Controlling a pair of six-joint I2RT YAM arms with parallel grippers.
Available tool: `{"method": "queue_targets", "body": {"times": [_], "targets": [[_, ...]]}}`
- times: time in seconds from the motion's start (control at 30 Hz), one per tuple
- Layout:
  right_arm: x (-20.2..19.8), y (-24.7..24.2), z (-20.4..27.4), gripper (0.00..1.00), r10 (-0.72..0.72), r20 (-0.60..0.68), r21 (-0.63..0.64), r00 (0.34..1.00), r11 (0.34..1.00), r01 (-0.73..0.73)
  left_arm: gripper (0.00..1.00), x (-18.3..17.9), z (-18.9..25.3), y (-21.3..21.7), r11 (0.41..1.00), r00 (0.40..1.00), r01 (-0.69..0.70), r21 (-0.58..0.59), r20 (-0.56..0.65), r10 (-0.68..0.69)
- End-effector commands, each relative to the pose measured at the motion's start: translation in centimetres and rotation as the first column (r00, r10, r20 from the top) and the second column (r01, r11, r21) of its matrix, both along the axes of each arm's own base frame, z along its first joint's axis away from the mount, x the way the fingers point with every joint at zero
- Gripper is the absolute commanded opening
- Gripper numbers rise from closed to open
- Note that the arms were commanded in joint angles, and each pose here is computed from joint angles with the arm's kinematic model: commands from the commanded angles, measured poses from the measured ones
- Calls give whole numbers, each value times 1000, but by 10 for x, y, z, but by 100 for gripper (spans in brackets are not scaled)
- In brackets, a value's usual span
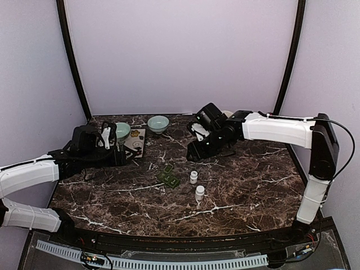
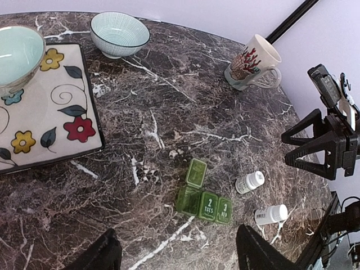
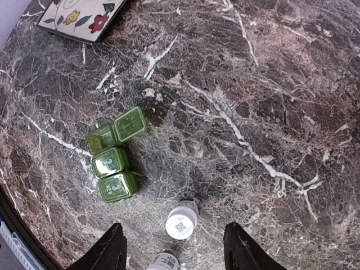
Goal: Sort the pills into containers
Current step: Pick up the pill bottle from the center of the board.
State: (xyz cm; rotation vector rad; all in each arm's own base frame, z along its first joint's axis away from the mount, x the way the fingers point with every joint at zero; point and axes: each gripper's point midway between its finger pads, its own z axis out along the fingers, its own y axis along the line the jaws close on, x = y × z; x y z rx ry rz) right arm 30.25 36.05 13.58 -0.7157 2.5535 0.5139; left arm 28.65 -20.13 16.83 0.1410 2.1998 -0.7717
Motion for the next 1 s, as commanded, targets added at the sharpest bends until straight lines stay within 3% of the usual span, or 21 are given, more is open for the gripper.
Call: {"method": "queue_targets", "body": {"times": [0.0,0.47,0.53,0.97], "targets": [[-13,6,-8,59,21,-58,-5,998,1000,-22,71,3,7,-2,1000,1000,16,6,0,-16],[-29,8,-41,56,52,-143,-55,988,997,-60,80,2,-2,-2,1000,1000,16,21,-19,-15],[-30,8,-45,56,57,-150,-62,987,996,-67,87,2,-3,-1,1000,1000,13,22,-24,-13],[-32,3,-67,53,59,-174,-111,983,991,-79,87,2,-3,-1,1000,1000,11,13,-29,-10]]}}
